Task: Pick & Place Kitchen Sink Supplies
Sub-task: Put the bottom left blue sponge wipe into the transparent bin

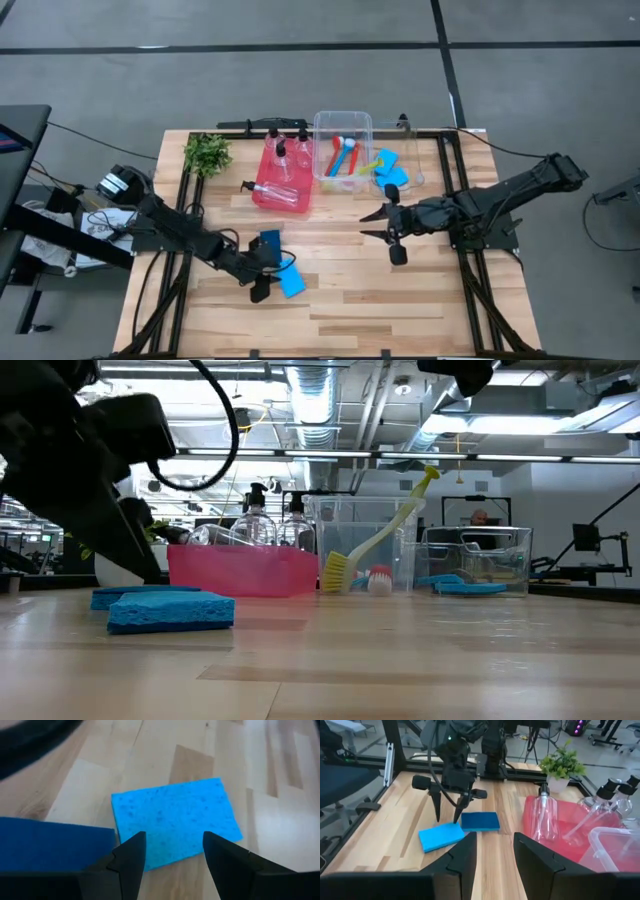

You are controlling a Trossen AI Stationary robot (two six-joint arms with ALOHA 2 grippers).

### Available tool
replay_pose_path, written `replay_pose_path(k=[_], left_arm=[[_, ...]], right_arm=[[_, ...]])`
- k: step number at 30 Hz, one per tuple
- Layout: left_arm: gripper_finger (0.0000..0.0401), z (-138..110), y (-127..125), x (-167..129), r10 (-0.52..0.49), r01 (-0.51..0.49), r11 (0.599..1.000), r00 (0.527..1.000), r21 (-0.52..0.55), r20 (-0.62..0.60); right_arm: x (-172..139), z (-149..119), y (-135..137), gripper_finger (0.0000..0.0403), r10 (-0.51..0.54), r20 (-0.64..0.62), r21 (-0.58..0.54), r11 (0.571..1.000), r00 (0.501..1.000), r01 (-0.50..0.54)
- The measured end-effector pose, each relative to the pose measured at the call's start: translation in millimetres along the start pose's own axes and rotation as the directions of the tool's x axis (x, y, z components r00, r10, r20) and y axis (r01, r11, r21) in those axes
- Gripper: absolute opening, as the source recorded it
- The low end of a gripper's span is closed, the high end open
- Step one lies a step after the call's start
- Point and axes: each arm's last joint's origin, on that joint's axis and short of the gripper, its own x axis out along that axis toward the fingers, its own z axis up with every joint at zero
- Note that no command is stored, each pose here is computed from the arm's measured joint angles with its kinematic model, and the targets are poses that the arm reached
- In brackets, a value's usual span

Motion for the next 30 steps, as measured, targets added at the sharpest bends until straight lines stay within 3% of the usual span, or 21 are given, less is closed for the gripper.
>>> replay_pose_path(k=[11, 16, 20, 26, 30], left_arm=[[0.0199, -4, 13, 26, 0.063, -0.065, 0.995, 0.998, -0.078, -0.026], [0.0192, -8, 13, 36, 0.024, -0.029, 0.993, 0.999, -0.111, -0.042], [0.0144, -10, 8, 40, -0.037, 0.034, 0.997, 0.998, -0.067, -0.041], [0.0019, -13, 7, 42, -0.052, 0.049, 0.996, 0.997, -0.07, -0.051], [0.0007, -12, 7, 42, -0.058, 0.055, 0.996, 0.998, -0.074, -0.033]], right_arm=[[0, -6, 0, 0.0122, -0.002, -0.055, -0.019, 1.0, 0.999, 0.001], [0, -6, 0, 0.0123, -0.002, -0.06, -0.02, 1.0, 0.998, 0.001], [0, -6, 0, 0.0123, -0.002, -0.061, -0.018, 1.0, 0.998, 0.001], [0, -6, 0, 0.0123, -0.002, -0.061, -0.018, 1.0, 0.998, 0.001], [0, -6, 0, 0.0122, -0.002, -0.061, -0.018, 1.0, 0.998, 0.001]])
